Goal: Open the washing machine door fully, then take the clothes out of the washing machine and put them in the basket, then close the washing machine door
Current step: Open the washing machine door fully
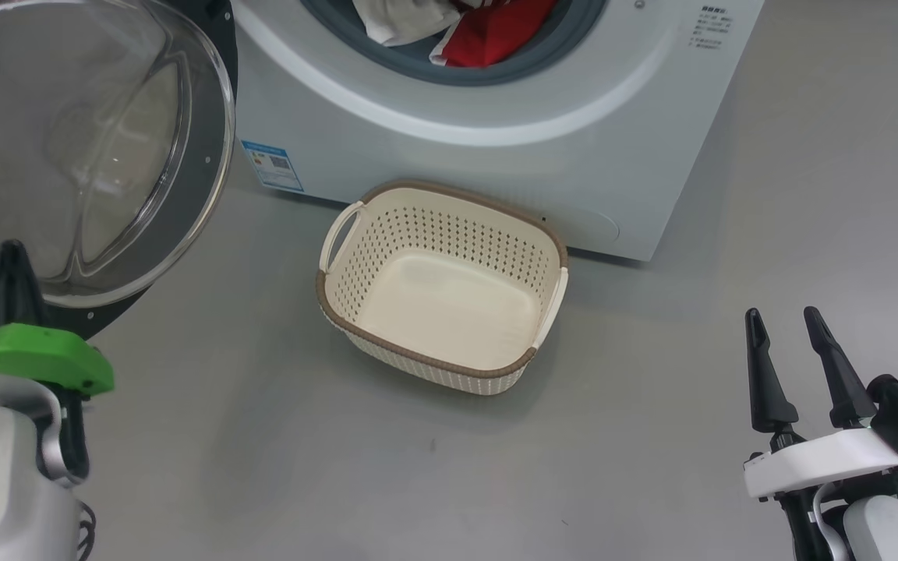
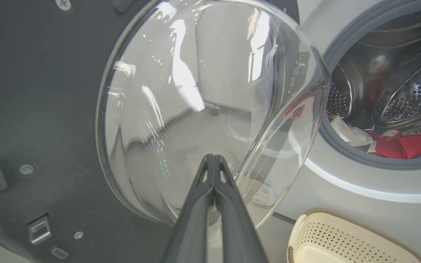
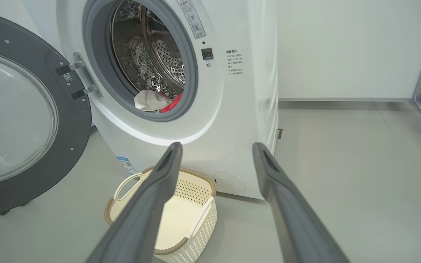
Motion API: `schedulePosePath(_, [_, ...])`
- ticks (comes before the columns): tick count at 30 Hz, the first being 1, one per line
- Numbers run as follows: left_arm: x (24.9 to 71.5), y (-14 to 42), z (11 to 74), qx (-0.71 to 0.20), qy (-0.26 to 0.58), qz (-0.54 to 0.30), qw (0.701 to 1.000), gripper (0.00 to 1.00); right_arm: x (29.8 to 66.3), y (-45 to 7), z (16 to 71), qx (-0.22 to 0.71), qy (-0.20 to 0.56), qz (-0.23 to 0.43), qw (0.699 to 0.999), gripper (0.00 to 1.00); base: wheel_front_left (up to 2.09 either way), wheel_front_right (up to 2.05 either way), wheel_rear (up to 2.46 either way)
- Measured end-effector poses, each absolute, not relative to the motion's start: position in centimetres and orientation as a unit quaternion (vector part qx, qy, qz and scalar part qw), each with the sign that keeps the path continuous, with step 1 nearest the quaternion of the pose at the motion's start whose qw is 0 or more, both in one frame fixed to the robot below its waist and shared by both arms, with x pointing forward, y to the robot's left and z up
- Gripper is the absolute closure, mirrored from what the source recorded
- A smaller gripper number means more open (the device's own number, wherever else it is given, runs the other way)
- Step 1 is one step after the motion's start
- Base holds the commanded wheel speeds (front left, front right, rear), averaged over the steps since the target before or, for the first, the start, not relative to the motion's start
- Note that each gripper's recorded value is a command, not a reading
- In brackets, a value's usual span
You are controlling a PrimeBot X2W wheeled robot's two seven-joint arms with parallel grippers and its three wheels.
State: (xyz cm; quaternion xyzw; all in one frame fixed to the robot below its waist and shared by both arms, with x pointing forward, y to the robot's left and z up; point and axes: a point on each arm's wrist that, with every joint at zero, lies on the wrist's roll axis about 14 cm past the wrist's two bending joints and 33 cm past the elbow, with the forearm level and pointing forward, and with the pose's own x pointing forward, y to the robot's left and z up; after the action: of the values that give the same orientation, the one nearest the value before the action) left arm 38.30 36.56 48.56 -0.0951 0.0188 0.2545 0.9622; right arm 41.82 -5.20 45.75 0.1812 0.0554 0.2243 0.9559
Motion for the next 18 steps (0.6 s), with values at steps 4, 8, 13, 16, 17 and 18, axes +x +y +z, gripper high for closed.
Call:
schedulePosePath(4, [38.2, 34.1, 48.4, -0.090, 0.022, 0.215, 0.972, 1.00, 41.3, -5.9, 46.9, 0.180, 0.041, 0.213, 0.959, 0.00, 0.00, 0.00, 0.00])
schedulePosePath(8, [38.0, 32.1, 48.4, -0.089, 0.020, 0.184, 0.979, 1.00, 40.8, -6.9, 48.2, 0.182, 0.022, 0.198, 0.963, 0.00, 0.00, 0.00, 0.00])
schedulePosePath(13, [37.3, 29.1, 47.6, -0.094, 0.029, 0.142, 0.985, 1.00, 39.9, -8.2, 49.5, 0.181, 0.003, 0.180, 0.967, 0.00, 0.00, 0.00, 0.00])
schedulePosePath(16, [37.1, 27.1, 47.3, -0.102, 0.030, 0.118, 0.987, 1.00, 39.2, -9.1, 50.2, 0.180, -0.008, 0.168, 0.969, 0.00, 0.00, 0.00, 0.00])
schedulePosePath(17, [37.0, 26.6, 47.3, -0.105, 0.029, 0.111, 0.988, 1.00, 39.0, -9.4, 50.4, 0.179, -0.012, 0.164, 0.970, 0.00, 0.00, 0.00, 0.00])
schedulePosePath(18, [37.0, 26.1, 47.3, -0.108, 0.028, 0.106, 0.988, 1.00, 38.7, -9.8, 50.6, 0.178, -0.015, 0.160, 0.971, 0.00, 0.00, 0.00, 0.00])
